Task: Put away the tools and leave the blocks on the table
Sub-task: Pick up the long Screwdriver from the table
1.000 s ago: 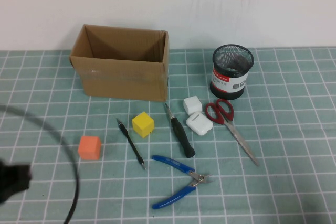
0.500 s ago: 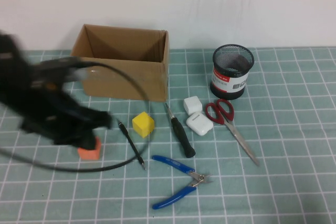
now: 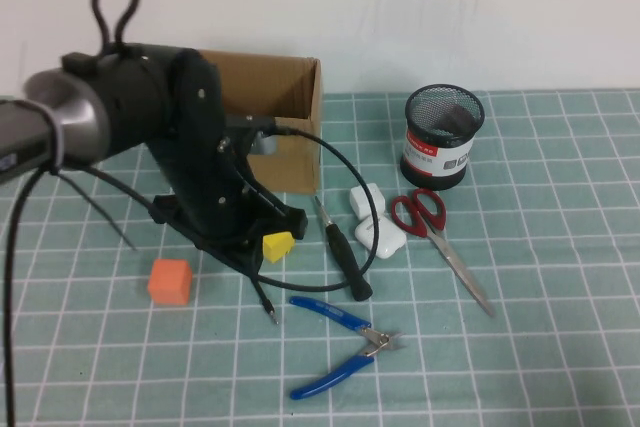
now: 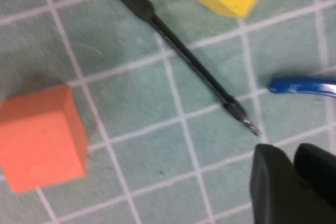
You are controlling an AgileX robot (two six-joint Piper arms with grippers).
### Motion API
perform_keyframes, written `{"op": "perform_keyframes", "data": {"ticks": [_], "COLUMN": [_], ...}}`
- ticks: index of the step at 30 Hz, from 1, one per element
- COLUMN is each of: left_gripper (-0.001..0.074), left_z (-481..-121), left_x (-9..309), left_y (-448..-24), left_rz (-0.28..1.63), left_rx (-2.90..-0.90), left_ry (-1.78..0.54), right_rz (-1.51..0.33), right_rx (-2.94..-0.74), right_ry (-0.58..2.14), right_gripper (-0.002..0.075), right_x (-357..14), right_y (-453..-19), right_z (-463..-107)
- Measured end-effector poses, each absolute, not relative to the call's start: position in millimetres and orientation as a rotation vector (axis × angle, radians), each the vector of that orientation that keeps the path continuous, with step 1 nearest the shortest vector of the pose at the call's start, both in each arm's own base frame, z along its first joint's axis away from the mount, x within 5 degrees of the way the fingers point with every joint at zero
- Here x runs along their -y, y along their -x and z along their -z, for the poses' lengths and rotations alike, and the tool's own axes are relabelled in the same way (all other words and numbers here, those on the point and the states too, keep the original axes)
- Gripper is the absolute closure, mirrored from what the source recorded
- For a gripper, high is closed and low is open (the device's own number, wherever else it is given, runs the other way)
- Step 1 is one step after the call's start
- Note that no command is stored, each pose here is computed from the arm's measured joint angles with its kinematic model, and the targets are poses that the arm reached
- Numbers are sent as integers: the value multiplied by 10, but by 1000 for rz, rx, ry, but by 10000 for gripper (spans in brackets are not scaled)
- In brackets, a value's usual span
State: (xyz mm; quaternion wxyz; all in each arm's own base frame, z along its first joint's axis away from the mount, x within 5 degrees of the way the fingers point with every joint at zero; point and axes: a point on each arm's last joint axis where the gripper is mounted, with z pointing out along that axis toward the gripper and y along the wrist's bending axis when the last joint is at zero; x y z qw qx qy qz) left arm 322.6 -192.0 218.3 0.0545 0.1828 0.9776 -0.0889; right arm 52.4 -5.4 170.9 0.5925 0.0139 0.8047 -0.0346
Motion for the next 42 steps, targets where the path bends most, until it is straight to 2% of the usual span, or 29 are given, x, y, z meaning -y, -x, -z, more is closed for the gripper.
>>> {"op": "perform_keyframes", "data": {"ticks": [5, 9, 16, 30, 42], "left_gripper": [555, 512, 503, 501, 501], "left_z": [-2073, -1987, -1825, -1729, -1635], "left_x": [1912, 1865, 1826, 1825, 1811], "left_y": [-3312, -3389, -3550, -3712, -3727], "left_rz": [220, 163, 76, 114, 95], "left_rx": [-2988, -3013, -3007, -2926, -2954], "left_ry": [-566, -380, -198, -152, -145], "right_rz": [80, 80, 79, 79, 79], "right_rx": [-1871, -1871, -1871, -1871, -1871], "right_ry": [-32, -32, -34, -34, -34], "right_gripper": [736, 736, 736, 736, 736], "right_x": [54, 54, 54, 54, 54], "right_y": [-524, -524, -524, -524, -524], "right_z": [-1709, -1709, -1709, -1709, -1709]}}
